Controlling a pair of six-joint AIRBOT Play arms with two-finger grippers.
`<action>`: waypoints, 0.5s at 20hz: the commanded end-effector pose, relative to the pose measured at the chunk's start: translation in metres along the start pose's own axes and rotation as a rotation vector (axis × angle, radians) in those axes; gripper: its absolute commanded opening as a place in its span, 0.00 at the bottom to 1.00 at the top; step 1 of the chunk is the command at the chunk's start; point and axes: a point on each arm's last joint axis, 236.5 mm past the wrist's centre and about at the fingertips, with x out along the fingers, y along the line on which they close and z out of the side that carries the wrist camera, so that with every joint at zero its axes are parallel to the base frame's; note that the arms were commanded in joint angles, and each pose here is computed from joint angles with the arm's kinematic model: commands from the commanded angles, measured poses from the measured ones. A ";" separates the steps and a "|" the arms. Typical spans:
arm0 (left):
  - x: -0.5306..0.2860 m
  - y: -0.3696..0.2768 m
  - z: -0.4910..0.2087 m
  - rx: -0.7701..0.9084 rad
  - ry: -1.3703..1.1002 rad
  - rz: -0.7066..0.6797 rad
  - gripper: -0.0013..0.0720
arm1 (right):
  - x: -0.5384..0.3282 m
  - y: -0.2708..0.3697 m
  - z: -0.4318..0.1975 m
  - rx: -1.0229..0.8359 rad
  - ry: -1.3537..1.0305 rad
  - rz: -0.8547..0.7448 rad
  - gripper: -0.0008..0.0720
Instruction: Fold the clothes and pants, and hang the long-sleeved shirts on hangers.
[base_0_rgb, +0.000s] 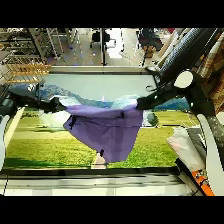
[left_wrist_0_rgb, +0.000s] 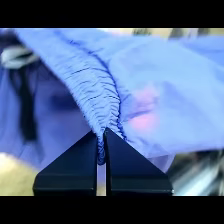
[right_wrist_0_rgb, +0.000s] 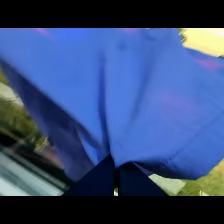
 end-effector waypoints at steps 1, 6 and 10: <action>-0.014 0.039 -0.050 0.037 0.220 0.079 0.03 | 0.025 0.077 -0.087 -0.079 0.252 0.137 0.03; 0.005 0.082 -0.076 0.009 0.354 0.171 0.07 | 0.132 0.108 -0.190 -0.036 0.408 0.110 0.04; 0.018 0.069 -0.073 -0.004 0.346 0.103 0.62 | 0.143 0.019 -0.155 0.083 0.213 -0.168 0.61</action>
